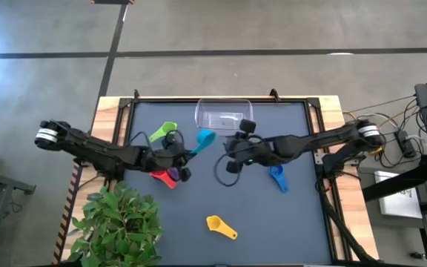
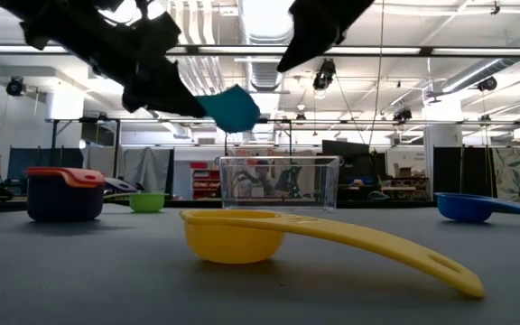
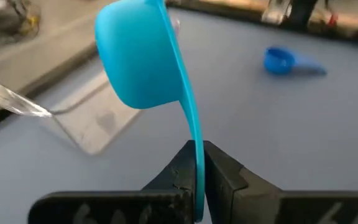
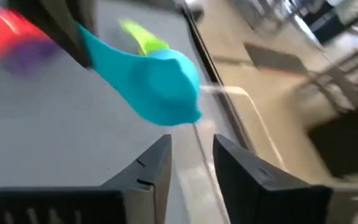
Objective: Nest measuring cups in basket
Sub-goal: Stack the light blue measuring cup on top of the red measuring cup
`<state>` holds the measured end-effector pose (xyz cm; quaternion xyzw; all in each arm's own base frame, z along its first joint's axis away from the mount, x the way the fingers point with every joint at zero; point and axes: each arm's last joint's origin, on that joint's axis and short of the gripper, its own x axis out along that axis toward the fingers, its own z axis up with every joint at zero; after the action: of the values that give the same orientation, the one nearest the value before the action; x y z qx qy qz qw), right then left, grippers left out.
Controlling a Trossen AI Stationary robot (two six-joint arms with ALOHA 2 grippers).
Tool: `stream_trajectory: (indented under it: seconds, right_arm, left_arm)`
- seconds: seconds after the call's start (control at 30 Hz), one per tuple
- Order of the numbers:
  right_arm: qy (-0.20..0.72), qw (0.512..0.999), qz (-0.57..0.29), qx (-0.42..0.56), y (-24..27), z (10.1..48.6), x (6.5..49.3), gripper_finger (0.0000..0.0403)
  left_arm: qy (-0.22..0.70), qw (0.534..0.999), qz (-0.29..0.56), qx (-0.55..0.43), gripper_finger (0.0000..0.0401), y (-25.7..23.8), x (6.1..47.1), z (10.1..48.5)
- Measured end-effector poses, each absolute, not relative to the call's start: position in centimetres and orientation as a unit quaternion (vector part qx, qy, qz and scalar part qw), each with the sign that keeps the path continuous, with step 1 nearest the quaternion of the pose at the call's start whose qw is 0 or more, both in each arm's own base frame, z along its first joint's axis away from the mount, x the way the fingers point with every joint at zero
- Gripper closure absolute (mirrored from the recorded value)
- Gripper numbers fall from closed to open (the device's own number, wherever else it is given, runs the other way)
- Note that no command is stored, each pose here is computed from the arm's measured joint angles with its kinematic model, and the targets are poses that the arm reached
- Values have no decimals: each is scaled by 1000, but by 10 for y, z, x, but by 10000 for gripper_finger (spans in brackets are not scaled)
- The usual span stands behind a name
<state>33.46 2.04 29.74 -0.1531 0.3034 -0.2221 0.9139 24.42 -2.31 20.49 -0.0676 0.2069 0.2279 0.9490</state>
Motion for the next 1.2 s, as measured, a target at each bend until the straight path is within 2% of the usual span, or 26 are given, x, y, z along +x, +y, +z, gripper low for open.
stream_trajectory:
  seconds: [0.2, 0.3, 0.43, 0.97, 1.1, 1.2]
  right_arm:
    - [103, 973, -190, -77, 14, 285, 299, 262]
    - [-3, 984, -178, -26, 8, 275, 286, 254]
    - [-80, 979, -182, 42, -1, 261, 277, 246]
    - [-65, 979, -165, 104, -5, 240, 313, 244]
    - [-59, 978, -165, 111, -6, 238, 313, 263]
    - [-53, 978, -167, 110, -6, 238, 313, 299]
  left_arm:
    - [79, 975, 195, -74, 401, -29, 227, 205]
    - [9, 981, 180, -71, 401, -31, 221, 203]
    - [-55, 982, 170, -61, 401, -31, 221, 197]
    - [-45, 985, 165, -2, 401, -42, 272, 187]
    - [-52, 985, 163, -2, 401, -41, 270, 189]
    - [-56, 986, 160, -2, 401, -41, 268, 190]
